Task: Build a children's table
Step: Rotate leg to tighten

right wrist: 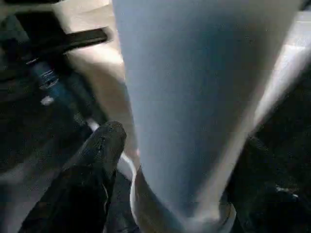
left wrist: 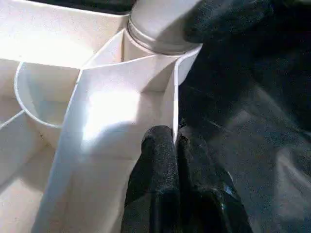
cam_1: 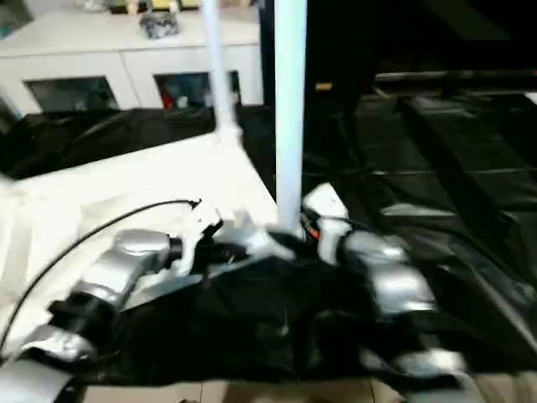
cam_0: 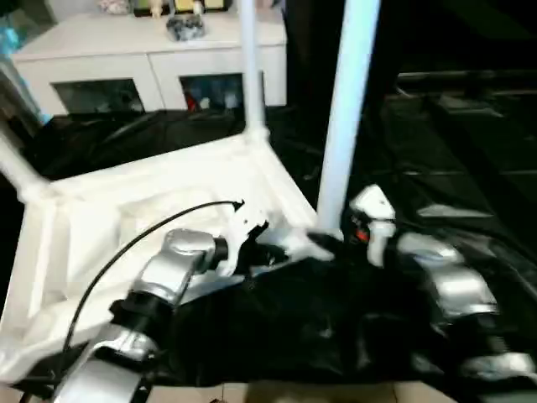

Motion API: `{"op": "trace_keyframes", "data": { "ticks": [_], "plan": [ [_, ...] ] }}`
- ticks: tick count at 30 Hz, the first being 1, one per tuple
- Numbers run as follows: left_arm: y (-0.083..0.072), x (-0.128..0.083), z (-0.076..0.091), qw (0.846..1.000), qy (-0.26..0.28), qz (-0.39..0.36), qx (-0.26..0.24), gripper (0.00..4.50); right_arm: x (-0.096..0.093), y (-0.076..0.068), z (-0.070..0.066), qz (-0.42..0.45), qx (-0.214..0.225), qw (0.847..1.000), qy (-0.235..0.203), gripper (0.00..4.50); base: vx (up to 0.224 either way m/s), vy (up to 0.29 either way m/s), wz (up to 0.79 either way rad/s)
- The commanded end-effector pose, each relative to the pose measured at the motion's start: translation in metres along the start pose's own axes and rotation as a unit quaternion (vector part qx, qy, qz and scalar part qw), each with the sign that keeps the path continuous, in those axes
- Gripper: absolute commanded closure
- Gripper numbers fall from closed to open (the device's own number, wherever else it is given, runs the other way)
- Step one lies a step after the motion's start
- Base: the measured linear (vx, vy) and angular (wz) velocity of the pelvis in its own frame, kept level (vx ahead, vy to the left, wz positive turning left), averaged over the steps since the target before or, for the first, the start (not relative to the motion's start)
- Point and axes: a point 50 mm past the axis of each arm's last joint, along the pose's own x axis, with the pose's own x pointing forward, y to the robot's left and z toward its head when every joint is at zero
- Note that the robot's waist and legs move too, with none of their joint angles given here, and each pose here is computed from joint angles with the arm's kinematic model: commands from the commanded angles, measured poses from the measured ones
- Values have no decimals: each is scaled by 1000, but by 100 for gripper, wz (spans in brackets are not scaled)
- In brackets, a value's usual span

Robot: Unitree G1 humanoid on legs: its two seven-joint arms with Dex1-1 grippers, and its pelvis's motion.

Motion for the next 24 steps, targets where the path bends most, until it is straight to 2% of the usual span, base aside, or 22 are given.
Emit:
{"op": "trace_keyframes", "data": {
  "ticks": [1, 6, 10, 17, 21, 24],
  "plan": [
    [-6, 3, 26, 997, -37, -49, 52, 450, 17, 32, -19, 154, 13, 986, 61, 133, 53, -23, 7],
    [-5, -7, 22, 996, -14, -74, 55, 450, 5, 27, -21, 181, -5, 979, 98, 167, 34, -13, 4],
    [-4, -12, 20, 994, -2, -90, 58, 450, 2, 26, -16, 201, -12, 974, 104, 208, 0, 0, 0],
    [-2, -13, 21, 994, -5, -93, 57, 450, 3, 30, -14, 229, -10, 968, 104, 228, 0, 0, 0],
    [0, -10, 23, 996, -14, -67, 50, 450, 7, 37, -21, 223, 9, 970, 94, 233, 0, 0, 0],
    [6, -6, 23, 999, -21, -17, 38, 450, 14, 38, -28, 173, 26, 981, 79, 234, 0, 0, 0]
  ]
}}
